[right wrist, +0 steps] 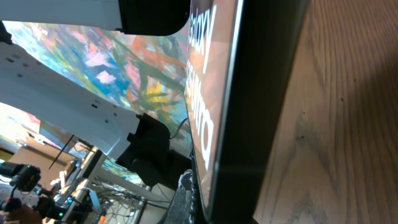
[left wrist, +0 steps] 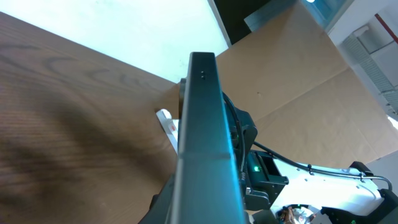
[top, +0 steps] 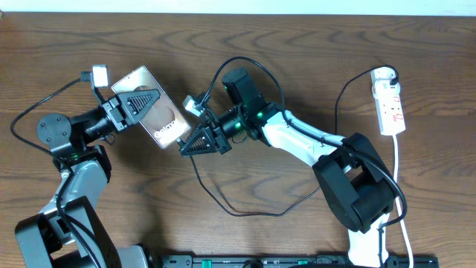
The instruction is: Plug charger to phone and switch on socket
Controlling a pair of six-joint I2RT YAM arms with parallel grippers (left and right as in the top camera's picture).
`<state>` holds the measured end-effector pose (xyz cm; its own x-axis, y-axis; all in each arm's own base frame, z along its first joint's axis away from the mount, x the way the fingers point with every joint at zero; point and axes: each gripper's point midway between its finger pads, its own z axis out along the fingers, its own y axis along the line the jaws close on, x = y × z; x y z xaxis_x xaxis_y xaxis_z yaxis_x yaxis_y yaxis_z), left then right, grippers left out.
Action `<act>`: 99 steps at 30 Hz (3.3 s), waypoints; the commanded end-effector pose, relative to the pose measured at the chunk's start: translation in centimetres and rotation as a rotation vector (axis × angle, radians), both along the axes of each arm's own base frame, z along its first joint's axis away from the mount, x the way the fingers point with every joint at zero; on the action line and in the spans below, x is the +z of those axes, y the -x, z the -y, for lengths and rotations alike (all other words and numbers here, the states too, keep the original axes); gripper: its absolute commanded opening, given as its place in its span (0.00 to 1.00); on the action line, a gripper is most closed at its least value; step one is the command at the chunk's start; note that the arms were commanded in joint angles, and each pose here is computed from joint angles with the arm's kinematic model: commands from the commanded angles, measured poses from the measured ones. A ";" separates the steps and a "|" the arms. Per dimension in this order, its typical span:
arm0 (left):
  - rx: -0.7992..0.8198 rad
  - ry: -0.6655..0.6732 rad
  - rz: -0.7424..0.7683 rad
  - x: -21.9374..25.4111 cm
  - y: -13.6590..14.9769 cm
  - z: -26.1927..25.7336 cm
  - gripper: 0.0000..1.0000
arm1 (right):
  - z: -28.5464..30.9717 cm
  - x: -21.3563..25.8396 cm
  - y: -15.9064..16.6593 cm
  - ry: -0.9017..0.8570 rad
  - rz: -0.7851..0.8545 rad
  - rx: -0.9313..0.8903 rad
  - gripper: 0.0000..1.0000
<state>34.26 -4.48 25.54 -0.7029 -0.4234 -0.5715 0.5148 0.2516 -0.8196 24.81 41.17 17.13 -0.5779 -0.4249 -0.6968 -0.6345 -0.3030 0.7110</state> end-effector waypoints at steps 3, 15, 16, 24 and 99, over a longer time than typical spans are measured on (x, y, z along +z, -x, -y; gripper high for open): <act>-0.081 -0.036 0.021 0.5 1.1 0.8 0.08 | -0.4 0.0 -0.1 0.007 0.002 -0.008 0.01; -0.139 -0.035 0.021 0.5 1.5 2.7 0.08 | -0.2 0.3 0.2 0.010 -0.031 0.010 0.01; -0.140 -0.035 0.021 0.5 1.5 2.7 0.08 | -0.2 0.3 0.2 0.011 -0.032 0.010 0.01; -0.140 -0.035 0.021 0.5 1.5 2.7 0.07 | 0.2 0.4 -0.2 0.008 -0.037 0.004 0.01; 0.050 0.002 -0.061 -0.8 0.6 -3.7 0.07 | 0.5 0.0 -5.0 0.093 -0.086 -0.199 0.99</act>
